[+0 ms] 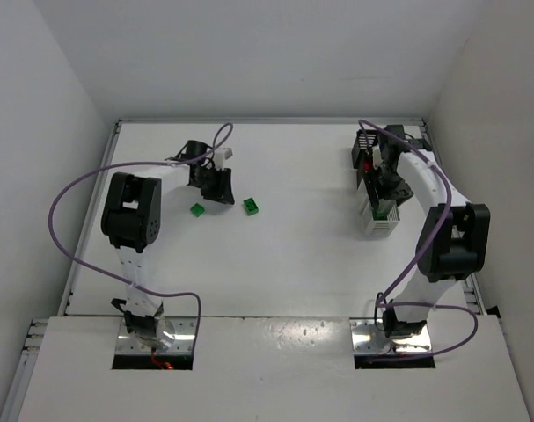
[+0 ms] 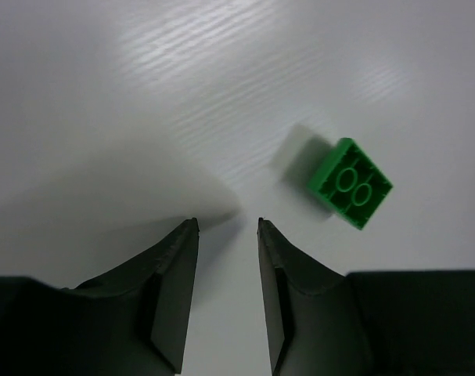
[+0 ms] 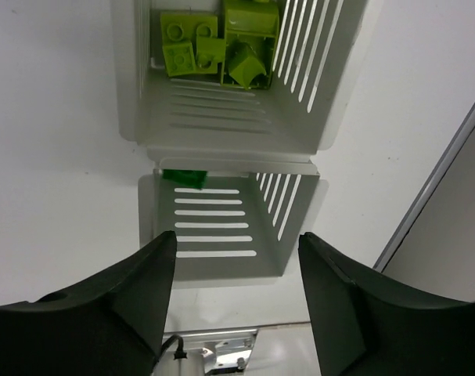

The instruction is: Sort the legos into containers by color

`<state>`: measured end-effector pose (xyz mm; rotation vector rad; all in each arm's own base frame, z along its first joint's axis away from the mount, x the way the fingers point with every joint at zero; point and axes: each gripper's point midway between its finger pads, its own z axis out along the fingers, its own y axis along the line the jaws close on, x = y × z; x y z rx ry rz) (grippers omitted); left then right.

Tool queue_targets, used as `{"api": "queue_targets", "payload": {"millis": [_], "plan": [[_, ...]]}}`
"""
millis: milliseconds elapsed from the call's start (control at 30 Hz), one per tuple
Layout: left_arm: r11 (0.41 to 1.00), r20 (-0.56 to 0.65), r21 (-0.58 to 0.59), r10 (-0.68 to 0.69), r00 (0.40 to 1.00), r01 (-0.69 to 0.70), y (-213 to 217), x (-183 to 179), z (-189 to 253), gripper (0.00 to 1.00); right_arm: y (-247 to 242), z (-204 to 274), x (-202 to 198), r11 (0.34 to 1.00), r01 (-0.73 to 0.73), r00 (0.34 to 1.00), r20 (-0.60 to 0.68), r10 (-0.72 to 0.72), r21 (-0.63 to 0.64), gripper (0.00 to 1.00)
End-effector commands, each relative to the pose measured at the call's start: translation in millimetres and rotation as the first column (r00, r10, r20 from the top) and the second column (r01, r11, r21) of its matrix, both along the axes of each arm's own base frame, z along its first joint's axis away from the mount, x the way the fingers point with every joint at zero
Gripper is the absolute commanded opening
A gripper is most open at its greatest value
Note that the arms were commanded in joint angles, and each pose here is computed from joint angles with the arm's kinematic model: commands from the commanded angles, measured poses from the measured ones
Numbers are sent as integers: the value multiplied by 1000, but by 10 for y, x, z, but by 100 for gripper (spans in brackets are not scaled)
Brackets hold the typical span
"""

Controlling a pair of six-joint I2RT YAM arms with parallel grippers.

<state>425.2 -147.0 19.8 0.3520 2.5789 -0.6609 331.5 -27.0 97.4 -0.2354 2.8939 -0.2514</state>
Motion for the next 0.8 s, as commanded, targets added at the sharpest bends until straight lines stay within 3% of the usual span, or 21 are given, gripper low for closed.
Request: {"api": "queue_targets", "payload": {"millis": [0,67,167,200,233,267,333,500,533,600,667,700,767], "plan": [[998,-47,-50,-36,998,34,-247,-191,-21,42,-6,71,-43,1000,-6,1000,13,6,10,64],[993,-31,-100,-63,998,59,-369,-184,96,43,13,140,-19,1000,-21,999,28,21,20,64],[974,62,-213,-61,996,73,-447,-62,515,59,281,432,123,986,-104,990,107,90,131,63],[963,119,-268,4,993,28,-351,97,722,66,361,536,159,974,-157,981,137,135,165,61],[952,177,-305,25,984,31,-304,121,1011,76,544,711,229,956,-211,966,196,172,202,61],[949,208,-315,50,977,19,-237,172,1144,80,757,784,269,923,-266,951,234,204,279,60],[946,262,-325,104,959,-13,-23,274,1412,87,982,860,296,891,-325,933,260,248,317,56],[945,324,-240,295,899,-223,696,363,1755,90,1739,620,154,804,-484,875,214,434,347,55],[942,313,-202,321,894,-267,890,321,1714,97,1866,578,189,794,-503,864,226,451,340,55],[925,318,-134,379,869,-355,1167,262,1629,100,2168,336,171,782,-524,851,175,495,338,55],[906,324,-87,419,848,-414,1421,131,1584,100,2321,222,312,819,-487,873,185,451,302,61],[895,337,-63,436,835,-442,1519,94,1581,100,2457,14,308,825,-482,876,146,460,296,74],[882,353,-26,449,821,-471,1647,-83,1570,100,2666,-46,425,841,-445,895,155,418,306,81]]}}
